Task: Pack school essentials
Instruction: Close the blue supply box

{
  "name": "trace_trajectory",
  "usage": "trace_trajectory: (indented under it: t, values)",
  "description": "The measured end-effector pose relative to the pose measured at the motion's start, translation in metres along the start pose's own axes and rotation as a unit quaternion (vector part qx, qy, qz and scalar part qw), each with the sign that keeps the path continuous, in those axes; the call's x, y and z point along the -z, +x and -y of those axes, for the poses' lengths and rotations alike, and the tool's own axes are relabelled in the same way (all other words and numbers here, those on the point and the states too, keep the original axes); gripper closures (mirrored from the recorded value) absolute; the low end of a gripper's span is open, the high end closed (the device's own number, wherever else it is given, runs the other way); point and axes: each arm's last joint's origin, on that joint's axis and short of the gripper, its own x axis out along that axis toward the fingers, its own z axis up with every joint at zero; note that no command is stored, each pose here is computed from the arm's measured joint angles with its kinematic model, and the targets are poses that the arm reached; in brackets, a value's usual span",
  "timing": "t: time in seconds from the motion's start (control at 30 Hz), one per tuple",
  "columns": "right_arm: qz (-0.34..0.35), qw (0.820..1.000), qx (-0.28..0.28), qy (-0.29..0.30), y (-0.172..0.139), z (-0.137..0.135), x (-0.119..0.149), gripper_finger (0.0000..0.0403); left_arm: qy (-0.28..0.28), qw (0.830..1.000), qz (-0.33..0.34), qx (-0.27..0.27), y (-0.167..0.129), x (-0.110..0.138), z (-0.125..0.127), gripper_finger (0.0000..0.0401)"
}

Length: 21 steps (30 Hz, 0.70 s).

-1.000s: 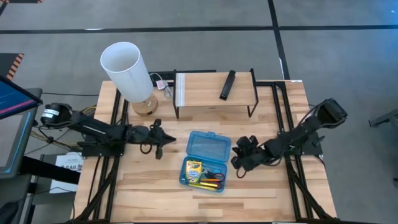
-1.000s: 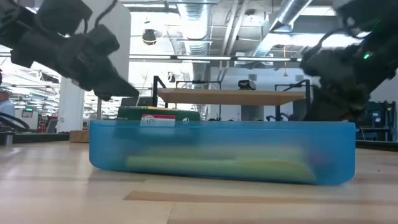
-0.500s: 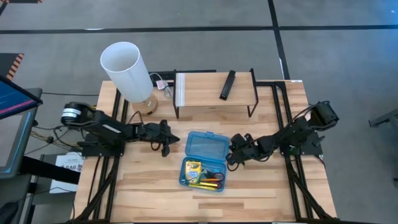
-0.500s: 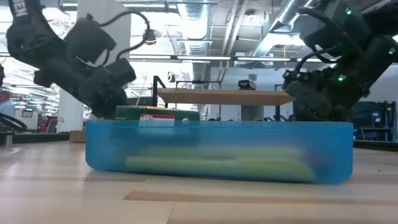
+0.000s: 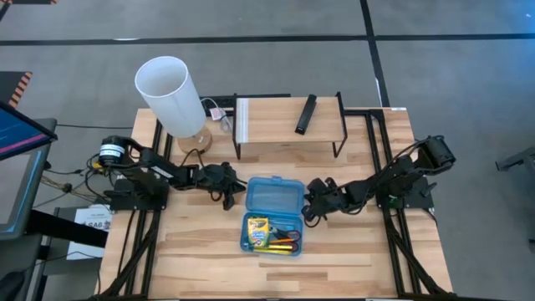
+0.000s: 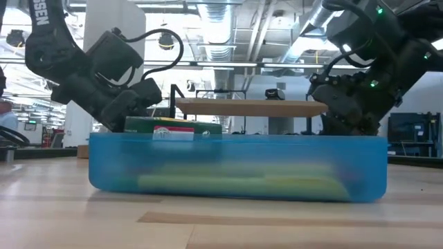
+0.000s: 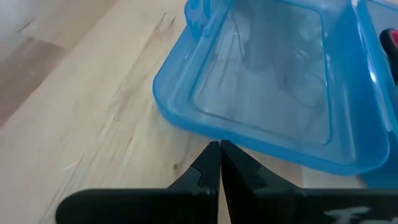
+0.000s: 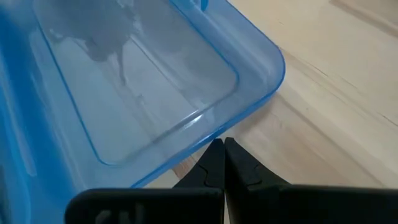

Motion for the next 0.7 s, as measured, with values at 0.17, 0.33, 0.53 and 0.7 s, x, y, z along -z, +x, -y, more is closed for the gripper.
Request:
trace_trajectory:
  t: [0.17,0.33,0.53,0.7]
  values:
    - [0.012,1.000,-0.013,-0.012,0.000,-0.003,-0.002,0.0393,-0.009,1.000,0.000,0.001,0.000,0.000,0.000,0.0401]
    - [0.025,0.999,-0.023,-0.017,-0.002,-0.005,-0.005,0.0393,-0.010,1.000,-0.002,0.003,0.000,0.001,0.000,0.0401]
    - [0.043,0.999,-0.020,-0.024,-0.007,-0.005,-0.010,0.0393,-0.005,1.000,0.001,0.002,-0.002,-0.001,0.000,0.0401]
    - [0.059,0.998,-0.018,-0.025,-0.013,-0.004,-0.016,0.0393,0.003,1.000,0.021,0.005,-0.007,-0.007,0.002,0.0401]
